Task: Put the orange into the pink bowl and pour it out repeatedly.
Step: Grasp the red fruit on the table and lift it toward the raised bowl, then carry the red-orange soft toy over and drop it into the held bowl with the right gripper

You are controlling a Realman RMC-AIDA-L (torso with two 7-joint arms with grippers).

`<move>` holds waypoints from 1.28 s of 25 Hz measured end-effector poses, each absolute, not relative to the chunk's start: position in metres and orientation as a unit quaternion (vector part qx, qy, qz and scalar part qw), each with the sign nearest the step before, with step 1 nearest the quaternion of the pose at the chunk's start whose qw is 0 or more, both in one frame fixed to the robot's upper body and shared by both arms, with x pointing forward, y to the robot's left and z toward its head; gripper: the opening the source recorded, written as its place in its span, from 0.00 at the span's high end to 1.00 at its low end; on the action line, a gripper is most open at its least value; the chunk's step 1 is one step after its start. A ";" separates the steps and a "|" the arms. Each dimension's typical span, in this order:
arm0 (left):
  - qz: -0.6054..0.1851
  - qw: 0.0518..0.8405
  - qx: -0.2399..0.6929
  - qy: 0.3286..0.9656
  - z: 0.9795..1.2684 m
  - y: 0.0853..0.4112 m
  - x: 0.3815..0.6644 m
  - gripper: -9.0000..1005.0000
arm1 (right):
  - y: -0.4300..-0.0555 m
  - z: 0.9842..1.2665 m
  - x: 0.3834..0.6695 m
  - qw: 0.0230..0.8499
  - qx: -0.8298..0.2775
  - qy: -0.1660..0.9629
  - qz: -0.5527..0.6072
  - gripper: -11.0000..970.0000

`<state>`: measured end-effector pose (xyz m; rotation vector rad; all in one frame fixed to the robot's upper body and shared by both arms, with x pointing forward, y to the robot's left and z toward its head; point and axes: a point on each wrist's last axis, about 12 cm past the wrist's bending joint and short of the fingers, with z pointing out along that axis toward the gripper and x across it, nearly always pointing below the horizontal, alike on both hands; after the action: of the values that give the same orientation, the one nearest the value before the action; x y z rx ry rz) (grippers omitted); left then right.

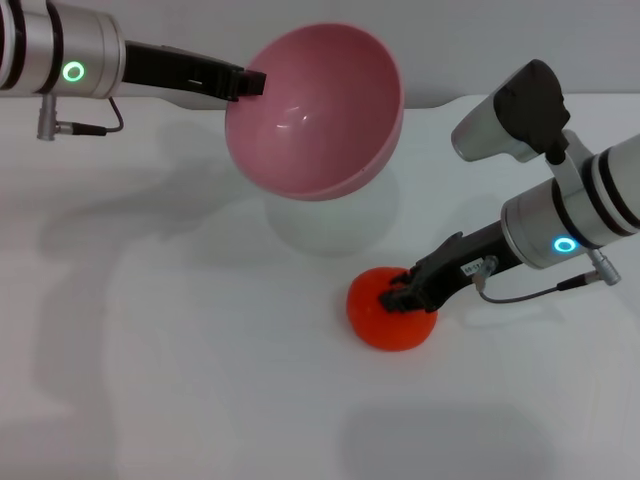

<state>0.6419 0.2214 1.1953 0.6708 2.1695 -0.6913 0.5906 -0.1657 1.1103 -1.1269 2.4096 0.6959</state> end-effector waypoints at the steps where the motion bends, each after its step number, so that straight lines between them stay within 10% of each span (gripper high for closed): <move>1: -0.270 0.375 0.262 0.848 1.195 0.222 0.642 0.95 | -0.165 1.110 0.590 0.195 -0.403 0.859 0.248 0.66; 13: -0.269 0.377 0.261 0.847 1.195 0.223 0.642 0.95 | -0.161 1.122 0.585 0.196 -0.415 0.847 0.269 0.84; 32: -0.258 0.361 0.248 0.861 1.179 0.237 0.636 0.95 | -0.167 1.245 0.525 0.320 -0.499 0.707 0.386 0.93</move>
<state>0.6359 0.2365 1.1792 0.6402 2.2191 -0.6644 0.5252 -0.1669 1.2452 -1.3104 1.8577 1.0137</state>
